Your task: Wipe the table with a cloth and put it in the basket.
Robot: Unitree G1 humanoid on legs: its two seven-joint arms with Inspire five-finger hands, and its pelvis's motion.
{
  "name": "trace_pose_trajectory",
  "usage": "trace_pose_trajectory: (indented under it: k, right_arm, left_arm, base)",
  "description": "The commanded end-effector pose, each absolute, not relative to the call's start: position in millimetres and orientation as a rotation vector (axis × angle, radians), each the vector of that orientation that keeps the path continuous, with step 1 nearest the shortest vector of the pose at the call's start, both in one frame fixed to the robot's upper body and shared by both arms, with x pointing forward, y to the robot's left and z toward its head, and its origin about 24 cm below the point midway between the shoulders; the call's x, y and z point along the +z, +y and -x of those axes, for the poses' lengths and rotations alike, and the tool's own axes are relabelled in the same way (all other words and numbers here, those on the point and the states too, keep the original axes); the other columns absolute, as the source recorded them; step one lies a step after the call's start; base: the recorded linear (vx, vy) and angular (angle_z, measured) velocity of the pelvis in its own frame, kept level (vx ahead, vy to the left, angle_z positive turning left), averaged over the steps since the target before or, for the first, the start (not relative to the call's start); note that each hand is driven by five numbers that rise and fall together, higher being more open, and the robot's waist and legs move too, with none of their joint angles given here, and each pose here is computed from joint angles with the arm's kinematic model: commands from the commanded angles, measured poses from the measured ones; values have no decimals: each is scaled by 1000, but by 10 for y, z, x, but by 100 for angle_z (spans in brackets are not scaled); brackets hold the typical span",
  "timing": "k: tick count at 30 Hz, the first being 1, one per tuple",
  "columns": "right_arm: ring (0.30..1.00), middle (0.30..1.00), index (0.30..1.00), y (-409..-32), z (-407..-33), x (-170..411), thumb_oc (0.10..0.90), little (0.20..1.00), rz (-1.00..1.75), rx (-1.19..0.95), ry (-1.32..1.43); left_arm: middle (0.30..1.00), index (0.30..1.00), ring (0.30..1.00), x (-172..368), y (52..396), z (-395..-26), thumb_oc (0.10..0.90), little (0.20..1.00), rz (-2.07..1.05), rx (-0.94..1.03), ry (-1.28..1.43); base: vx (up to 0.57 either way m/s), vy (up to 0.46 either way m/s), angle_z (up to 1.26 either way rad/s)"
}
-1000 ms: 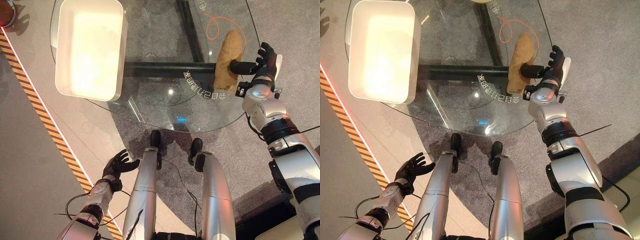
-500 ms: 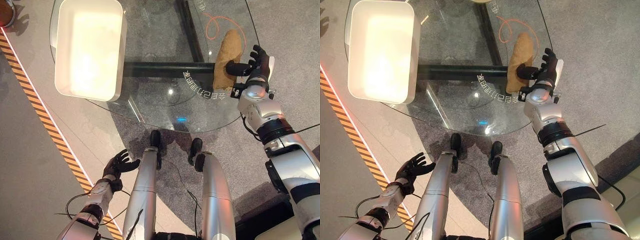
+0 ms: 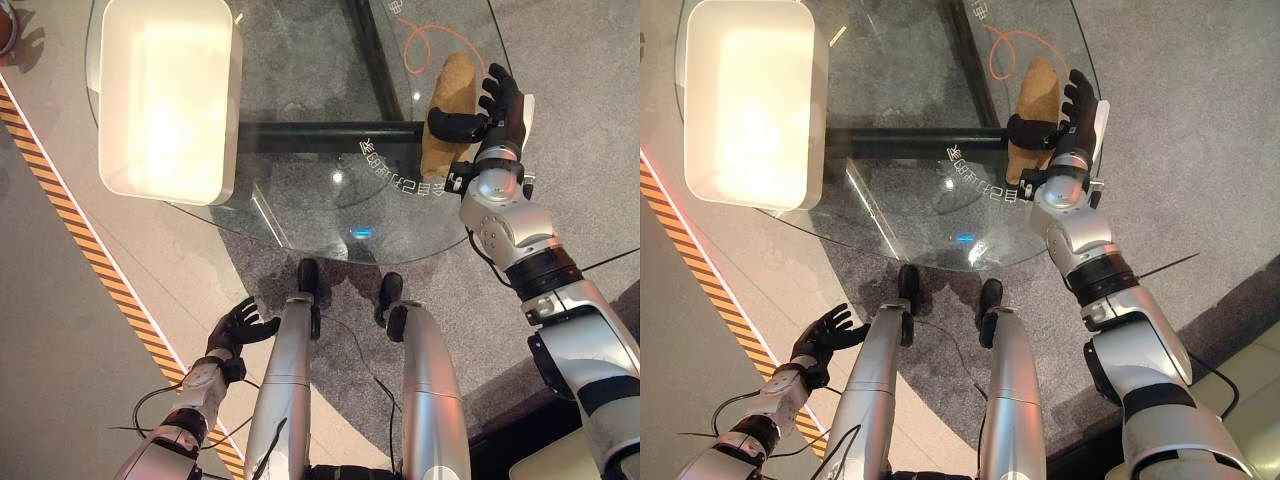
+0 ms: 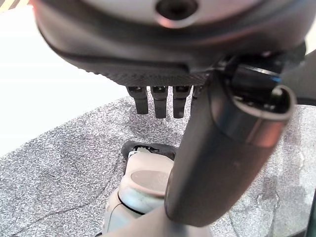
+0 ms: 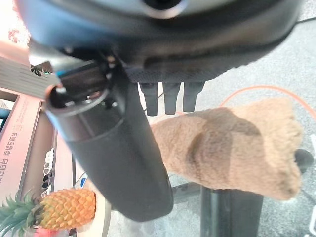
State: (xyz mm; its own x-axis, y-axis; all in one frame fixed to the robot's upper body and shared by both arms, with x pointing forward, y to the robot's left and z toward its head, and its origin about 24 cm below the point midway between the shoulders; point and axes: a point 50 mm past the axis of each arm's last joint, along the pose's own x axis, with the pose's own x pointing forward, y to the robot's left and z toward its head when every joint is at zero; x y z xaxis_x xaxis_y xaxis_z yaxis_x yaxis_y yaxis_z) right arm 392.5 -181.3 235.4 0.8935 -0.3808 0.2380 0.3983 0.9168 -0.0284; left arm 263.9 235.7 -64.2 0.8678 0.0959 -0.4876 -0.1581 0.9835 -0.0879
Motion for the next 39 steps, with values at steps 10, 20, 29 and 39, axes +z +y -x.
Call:
trace_pose_trajectory:
  k: [10, 20, 29, 39]
  right_arm:
    - [900, 900, 900, -1871, -3753, 2637, 800, 900, 142, -448, -403]
    - [900, 900, 900, -1811, -3807, 2433, 800, 900, 203, -393, -311]
    - [900, 900, 900, -1620, -3799, 2309, 800, 900, 161, -293, -283]
    - [900, 900, 900, -1529, -3753, 2096, 800, 900, 178, -293, -220]
  left_arm:
    - [900, 900, 900, -844, 2305, -2366, 800, 900, 166, 168, 549]
    - [900, 900, 900, -828, 2292, -2400, 800, 900, 169, 160, 546]
    - [900, 900, 900, -847, 2266, -2390, 800, 900, 169, 161, 552]
    - [900, 900, 900, -825, 2226, -2436, 800, 900, 176, 161, 546]
  base:
    - [0, 0, 0]
    - [0, 0, 0]
    - [0, 0, 0]
    - [0, 0, 0]
